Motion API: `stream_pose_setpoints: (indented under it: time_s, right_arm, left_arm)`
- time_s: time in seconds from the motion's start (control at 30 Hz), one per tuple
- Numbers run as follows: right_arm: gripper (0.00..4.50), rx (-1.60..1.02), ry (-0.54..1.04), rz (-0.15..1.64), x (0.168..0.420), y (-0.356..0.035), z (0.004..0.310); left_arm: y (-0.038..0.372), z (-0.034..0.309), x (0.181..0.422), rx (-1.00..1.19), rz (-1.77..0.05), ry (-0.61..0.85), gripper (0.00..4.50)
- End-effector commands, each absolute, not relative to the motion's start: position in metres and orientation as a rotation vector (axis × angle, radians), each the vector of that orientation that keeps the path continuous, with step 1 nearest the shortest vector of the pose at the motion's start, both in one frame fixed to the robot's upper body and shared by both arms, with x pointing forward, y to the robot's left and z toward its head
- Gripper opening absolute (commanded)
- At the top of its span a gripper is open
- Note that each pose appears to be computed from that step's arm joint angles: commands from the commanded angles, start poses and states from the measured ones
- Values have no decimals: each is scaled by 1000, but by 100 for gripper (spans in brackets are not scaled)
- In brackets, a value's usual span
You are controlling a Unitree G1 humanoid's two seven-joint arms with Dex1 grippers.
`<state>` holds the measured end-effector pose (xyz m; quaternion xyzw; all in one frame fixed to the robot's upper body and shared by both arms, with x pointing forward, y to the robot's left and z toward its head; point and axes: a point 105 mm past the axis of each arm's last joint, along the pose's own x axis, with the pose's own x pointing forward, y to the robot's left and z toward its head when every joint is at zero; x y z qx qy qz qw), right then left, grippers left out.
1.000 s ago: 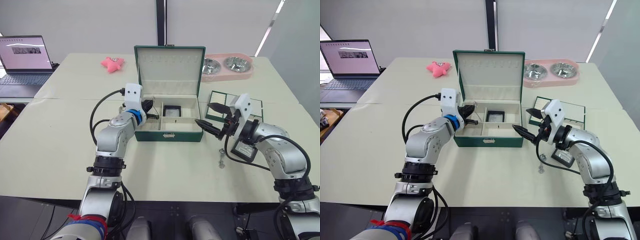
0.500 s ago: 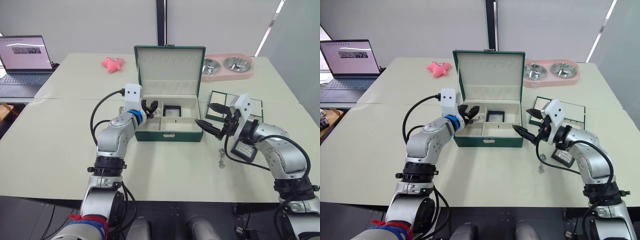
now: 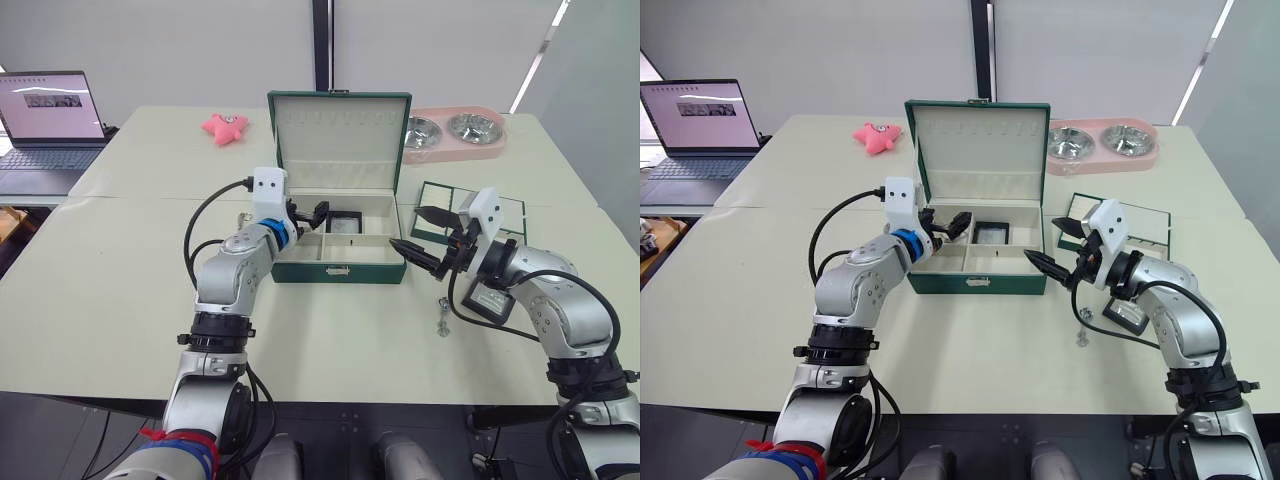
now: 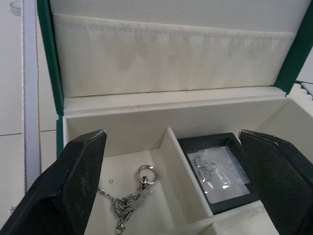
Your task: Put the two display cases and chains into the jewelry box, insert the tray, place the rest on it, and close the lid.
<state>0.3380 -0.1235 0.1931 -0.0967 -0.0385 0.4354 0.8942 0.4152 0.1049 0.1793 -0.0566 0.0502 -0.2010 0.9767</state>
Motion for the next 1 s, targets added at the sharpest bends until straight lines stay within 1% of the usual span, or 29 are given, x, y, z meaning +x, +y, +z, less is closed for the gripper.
stream_pose_setpoints:
  time_s: [0.03, 0.2, 0.3, 0.43, 0.5, 0.57, 0.63, 0.77, 0.9, 1.0]
  right_arm:
    - [450, -200, -140, 897, 334, -126, 208]
    - [450, -193, -124, 884, 328, -139, 204]
    - [450, -183, -111, 848, 326, -155, 202]
    - [450, -185, -91, 795, 323, -176, 198]
    - [450, -186, -60, 737, 320, -198, 192]
    - [450, -181, -38, 694, 315, -214, 188]
    - [450, -191, -9, 662, 309, -229, 183]
    - [450, -206, 59, 557, 295, -267, 170]
    - [450, -190, 79, 482, 287, -285, 163]
    - [450, -184, 95, 436, 284, -296, 154]
  left_arm:
    - [99, 201, 406, -144, -479, 45, 448]
    - [109, 208, 390, -121, -579, 31, 448]
    - [117, 218, 371, -138, -697, 2, 448]
    - [131, 221, 347, -118, -801, 7, 448]
    - [154, 217, 328, -79, -838, 43, 448]
    - [173, 212, 315, -36, -843, 83, 448]
    - [191, 210, 309, -20, -813, 103, 448]
    - [258, 209, 303, 32, -588, 128, 448]
    - [308, 198, 298, 87, -377, 158, 448]
    - [333, 182, 293, 118, -258, 198, 448]
